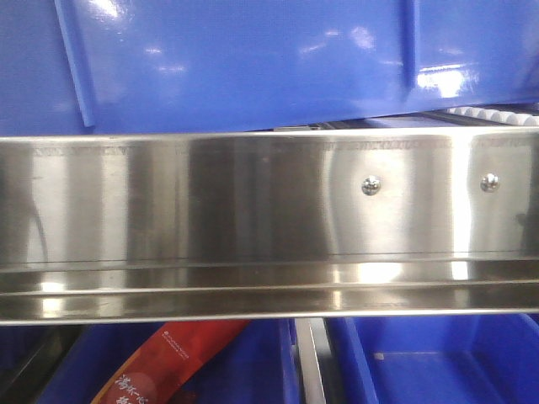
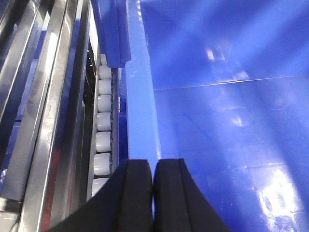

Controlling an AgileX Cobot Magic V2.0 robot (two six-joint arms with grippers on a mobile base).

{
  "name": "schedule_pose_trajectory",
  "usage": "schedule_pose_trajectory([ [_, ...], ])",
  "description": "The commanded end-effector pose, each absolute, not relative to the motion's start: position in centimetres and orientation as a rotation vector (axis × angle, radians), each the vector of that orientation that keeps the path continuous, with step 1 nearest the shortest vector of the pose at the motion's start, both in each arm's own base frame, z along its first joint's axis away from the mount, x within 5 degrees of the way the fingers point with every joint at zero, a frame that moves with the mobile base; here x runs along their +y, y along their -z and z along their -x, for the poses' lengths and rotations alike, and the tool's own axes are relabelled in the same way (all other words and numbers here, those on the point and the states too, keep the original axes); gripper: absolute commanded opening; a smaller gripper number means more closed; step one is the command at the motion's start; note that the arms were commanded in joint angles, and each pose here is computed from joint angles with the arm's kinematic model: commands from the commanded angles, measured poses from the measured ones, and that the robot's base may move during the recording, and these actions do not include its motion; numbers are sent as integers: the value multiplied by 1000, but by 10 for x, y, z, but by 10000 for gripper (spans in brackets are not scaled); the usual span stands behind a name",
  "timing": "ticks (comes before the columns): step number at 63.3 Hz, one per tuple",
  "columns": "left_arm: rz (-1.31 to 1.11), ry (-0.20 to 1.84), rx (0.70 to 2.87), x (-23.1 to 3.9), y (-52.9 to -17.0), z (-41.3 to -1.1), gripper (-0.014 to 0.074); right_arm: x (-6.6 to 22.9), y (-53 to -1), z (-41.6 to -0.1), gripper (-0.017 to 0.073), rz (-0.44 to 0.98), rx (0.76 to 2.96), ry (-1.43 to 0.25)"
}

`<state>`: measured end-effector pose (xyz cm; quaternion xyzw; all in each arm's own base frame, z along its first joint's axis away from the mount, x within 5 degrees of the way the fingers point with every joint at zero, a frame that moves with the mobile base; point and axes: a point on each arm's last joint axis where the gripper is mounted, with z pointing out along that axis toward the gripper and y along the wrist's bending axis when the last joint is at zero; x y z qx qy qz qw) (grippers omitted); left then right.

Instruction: Move blue bin to conveyor side

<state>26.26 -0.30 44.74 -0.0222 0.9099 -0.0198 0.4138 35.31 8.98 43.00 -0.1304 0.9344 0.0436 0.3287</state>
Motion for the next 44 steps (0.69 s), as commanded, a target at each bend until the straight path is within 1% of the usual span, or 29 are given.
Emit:
schedule_pose_trajectory([
  [1, 61, 69, 2269, -5, -450, -262, 3, 88, -434, -348, 370, 343, 2425, -108],
  [36, 61, 69, 2267, -5, -450, -262, 3, 88, -434, -349, 370, 343, 2425, -108],
  [38, 61, 69, 2267, -5, -450, -262, 3, 88, -434, -349, 361, 343, 2425, -108],
  [40, 61, 69, 2267, -5, -450, -262, 3, 88, -434, -349, 335, 343, 2425, -108],
  [44, 61, 69, 2267, -5, -450, -262, 3, 88, -434, -349, 259, 343, 2425, -108],
])
